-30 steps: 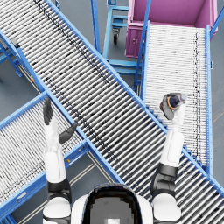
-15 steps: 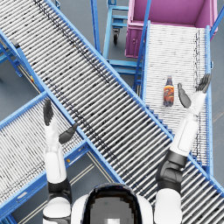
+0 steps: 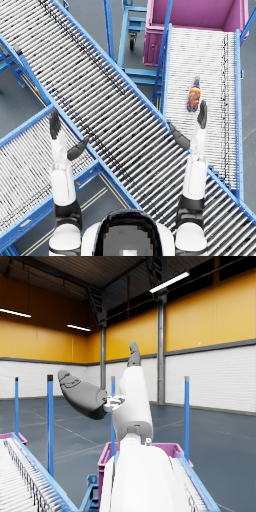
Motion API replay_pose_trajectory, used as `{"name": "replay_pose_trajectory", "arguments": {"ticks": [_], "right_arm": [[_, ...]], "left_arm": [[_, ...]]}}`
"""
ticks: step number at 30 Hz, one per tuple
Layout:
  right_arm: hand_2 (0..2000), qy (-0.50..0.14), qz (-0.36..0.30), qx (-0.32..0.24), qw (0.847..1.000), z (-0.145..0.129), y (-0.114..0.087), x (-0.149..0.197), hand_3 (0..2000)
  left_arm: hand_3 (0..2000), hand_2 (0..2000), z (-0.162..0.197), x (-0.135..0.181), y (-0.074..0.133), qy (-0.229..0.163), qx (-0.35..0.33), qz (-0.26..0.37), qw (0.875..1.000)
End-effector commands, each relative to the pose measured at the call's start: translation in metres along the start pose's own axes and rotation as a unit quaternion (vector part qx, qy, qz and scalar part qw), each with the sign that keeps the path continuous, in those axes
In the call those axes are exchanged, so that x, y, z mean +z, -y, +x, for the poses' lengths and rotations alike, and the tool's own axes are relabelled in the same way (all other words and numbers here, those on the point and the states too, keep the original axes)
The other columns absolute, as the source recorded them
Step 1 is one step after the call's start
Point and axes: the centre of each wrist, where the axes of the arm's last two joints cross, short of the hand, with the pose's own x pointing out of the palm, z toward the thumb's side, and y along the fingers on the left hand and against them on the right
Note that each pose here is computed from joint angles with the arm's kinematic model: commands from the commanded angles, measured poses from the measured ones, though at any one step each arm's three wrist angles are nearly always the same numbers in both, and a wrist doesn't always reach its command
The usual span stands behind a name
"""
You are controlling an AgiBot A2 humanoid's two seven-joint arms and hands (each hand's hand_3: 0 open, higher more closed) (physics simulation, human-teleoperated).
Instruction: Pick up the oil and place it on the left assembly line, put the cola on the right, and keep Sprite still
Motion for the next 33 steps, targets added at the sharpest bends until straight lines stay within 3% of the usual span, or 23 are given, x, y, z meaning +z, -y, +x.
{"name": "replay_pose_trajectory", "arguments": {"ticks": [1, 7, 17, 25, 29, 33], "right_arm": [[0, 0.001, 0.005, 0.022, 1.0, 0.01, -0.016, 0.0, 0], [0, 0.007, 0.021, 0.024, 0.999, 0.01, -0.02, -0.007, 0], [0, 0.06, 0.075, 0.089, 0.991, 0.019, -0.039, -0.016, 0], [0, 0.11, 0.128, 0.147, 0.975, 0.027, -0.058, -0.023, 0], [0, 0.141, 0.163, 0.18, 0.96, 0.031, -0.071, -0.027, 0], [0, 0.15, 0.172, 0.188, 0.955, 0.032, -0.075, -0.028, 0]], "left_arm": [[0, 0, 0.0, -0.001, 0.0, 0.0, 0.0, -0.002, 1.0], [0, 0, 0.002, -0.007, 0.002, 0.006, -0.004, -0.016, 1.0], [0, 0, 0.01, -0.027, 0.027, 0.049, -0.035, -0.102, 0.993], [0, 0, 0.016, -0.044, 0.053, 0.086, -0.058, -0.186, 0.977], [0, 0, 0.019, -0.054, 0.07, 0.108, -0.068, -0.241, 0.962], [0, 0, 0.02, -0.056, 0.075, 0.114, -0.071, -0.255, 0.958]]}}
